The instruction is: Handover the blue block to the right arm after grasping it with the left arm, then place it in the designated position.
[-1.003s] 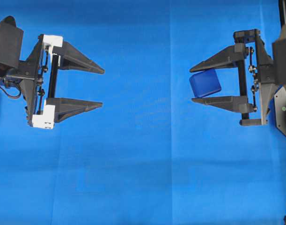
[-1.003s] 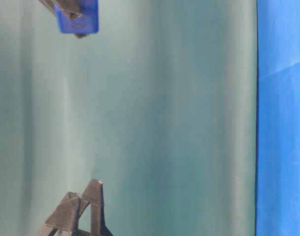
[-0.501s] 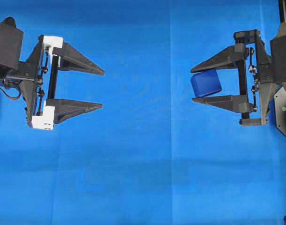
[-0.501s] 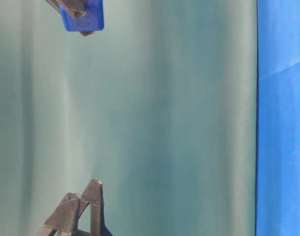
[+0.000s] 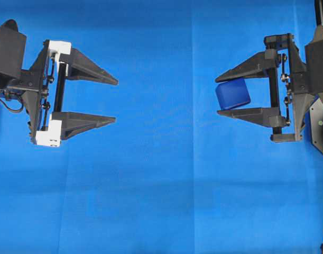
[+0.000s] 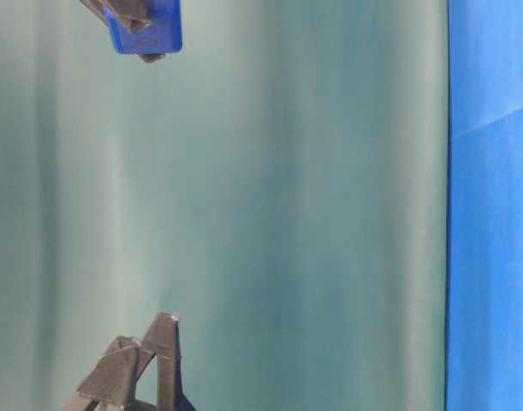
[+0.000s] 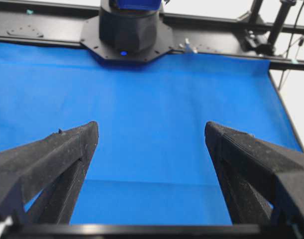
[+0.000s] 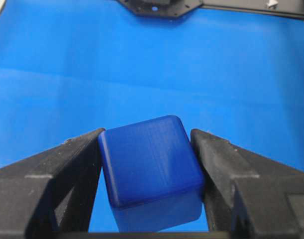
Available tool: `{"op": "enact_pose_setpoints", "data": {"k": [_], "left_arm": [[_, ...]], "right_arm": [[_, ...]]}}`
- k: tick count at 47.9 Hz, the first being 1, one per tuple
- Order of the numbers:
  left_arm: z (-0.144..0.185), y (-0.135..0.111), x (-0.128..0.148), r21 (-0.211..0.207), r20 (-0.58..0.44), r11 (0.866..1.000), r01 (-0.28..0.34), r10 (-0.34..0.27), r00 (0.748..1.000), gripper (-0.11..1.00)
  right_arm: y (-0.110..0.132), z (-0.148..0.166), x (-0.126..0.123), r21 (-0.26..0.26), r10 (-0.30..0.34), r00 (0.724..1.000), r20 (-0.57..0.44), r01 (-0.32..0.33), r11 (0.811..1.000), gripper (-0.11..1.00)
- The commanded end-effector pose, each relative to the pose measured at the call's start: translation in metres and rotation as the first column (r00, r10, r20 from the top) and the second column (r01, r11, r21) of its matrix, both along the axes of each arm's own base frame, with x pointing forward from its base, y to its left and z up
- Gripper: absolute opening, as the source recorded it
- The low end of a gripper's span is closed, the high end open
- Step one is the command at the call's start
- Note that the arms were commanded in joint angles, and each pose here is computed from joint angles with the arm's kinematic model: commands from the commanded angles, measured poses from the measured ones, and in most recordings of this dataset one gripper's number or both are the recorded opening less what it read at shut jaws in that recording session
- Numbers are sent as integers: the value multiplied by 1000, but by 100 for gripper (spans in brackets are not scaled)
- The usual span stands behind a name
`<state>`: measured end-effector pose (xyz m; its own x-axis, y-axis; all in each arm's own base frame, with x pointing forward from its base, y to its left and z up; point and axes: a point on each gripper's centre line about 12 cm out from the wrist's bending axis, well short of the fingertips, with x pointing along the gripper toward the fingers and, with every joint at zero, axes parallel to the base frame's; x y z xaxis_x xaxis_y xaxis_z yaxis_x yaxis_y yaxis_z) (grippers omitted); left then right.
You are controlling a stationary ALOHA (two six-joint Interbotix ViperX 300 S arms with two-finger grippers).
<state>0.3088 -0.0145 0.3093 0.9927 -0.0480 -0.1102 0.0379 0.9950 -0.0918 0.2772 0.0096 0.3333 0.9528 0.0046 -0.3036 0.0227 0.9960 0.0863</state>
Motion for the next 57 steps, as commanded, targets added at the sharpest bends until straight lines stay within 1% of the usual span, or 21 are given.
{"op": "enact_pose_setpoints", "data": {"k": [1, 23, 29, 33, 39, 44, 49, 55, 57], "left_arm": [[10, -1, 1, -3, 29, 1000, 5, -4, 1000, 91], [10, -2, 1, -1, 29, 1000, 5, -5, 1000, 91], [10, -2, 2, -3, 29, 1000, 5, -4, 1000, 91], [9, -2, 1, -3, 28, 1000, 5, -4, 1000, 91], [10, -2, 2, -1, 29, 1000, 5, -5, 1000, 91], [10, -2, 2, -3, 29, 1000, 5, -4, 1000, 91], [10, -2, 2, -1, 29, 1000, 5, -5, 1000, 91], [10, -2, 2, -3, 29, 1000, 5, -4, 1000, 91], [10, -2, 2, -3, 29, 1000, 5, -4, 1000, 91]], "right_arm": [[1, 6, 0, 3, 3, 1000, 21, -3, 1000, 43], [1, 5, 1, 7, 0, 1000, 17, -1, 1000, 42], [0, 3, 0, 10, -4, 1000, 0, 4, 1000, 42], [0, -1, 0, 12, -11, 1000, -28, 11, 1000, 42], [-2, -9, -3, 28, -32, 994, -106, 35, 999, 42], [-3, -17, -6, 40, -53, 982, -179, 61, 997, 41], [-3, -26, -11, 47, -71, 964, -256, 86, 995, 41], [-3, -31, -14, 42, -78, 950, -303, 95, 995, 41], [-3, -30, -14, 42, -78, 950, -301, 95, 995, 41]]}}
